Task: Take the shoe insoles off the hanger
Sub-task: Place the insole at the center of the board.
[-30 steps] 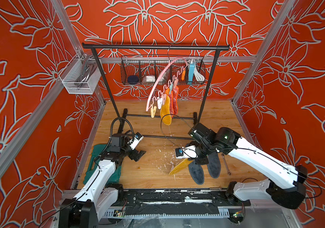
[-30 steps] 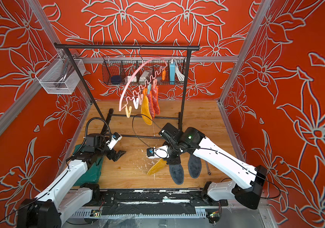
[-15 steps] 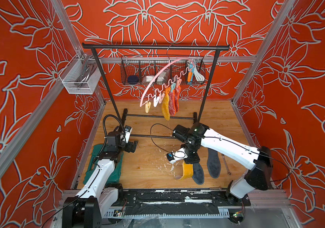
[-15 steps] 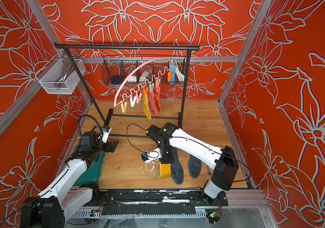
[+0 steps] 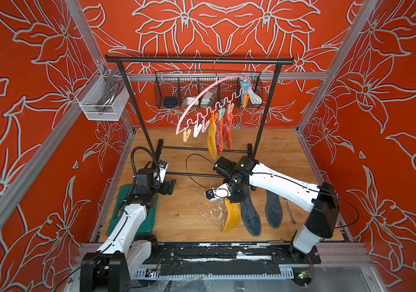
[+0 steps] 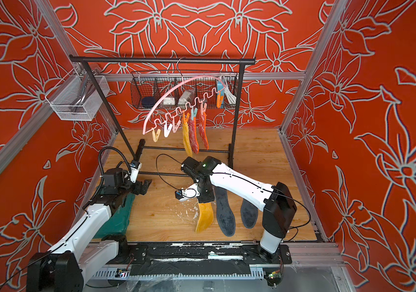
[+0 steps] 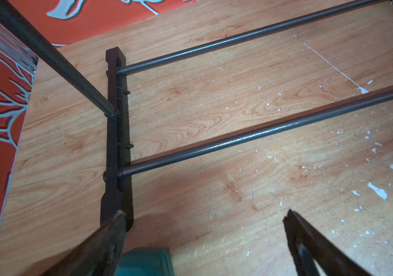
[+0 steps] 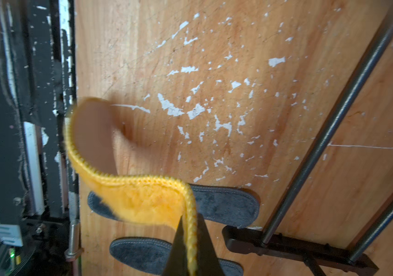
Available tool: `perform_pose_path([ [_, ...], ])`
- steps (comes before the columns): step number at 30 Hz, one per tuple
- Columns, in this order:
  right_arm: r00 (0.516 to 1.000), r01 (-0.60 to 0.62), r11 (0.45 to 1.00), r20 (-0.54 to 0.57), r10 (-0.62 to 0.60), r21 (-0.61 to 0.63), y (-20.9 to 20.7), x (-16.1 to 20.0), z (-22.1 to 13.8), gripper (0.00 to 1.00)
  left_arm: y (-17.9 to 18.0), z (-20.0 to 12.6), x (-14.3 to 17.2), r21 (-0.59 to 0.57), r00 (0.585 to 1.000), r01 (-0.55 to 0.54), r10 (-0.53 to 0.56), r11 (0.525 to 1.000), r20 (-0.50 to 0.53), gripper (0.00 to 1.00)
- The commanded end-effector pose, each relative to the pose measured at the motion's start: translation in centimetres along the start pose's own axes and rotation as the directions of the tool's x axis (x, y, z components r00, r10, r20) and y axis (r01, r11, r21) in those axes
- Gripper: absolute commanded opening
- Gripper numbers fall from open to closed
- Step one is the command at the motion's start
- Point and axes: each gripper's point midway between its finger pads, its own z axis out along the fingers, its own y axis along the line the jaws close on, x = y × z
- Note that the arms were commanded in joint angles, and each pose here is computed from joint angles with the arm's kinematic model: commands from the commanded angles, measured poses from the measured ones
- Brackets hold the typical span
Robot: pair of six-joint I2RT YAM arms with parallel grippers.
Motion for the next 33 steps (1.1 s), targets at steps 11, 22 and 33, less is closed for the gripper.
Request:
perform_pose_path([
  [11,0.995,0.045,0.993,-0.097,-0.034,0.110,-4.2,-0.2,6.8,0.02,0.2,-0.1,-0.4,-0.001,1.000,0.006,-0.006,1.000,0.013,0.98],
  [22,0.978,0.014,0.991,-0.208,0.013,0.131,-5.4,1.4,9.8,0.36,-0.1,-0.1,-0.4,0.015,1.000,-0.002,0.001,1.000,0.013,0.98],
  [33,0.960,-0.016,0.959,-0.265,0.094,0.284,-7.8,2.7,9.2,0.99,-0.2,-0.2,-0.4,0.020,1.000,-0.001,0.001,1.000,0.013,0.98],
])
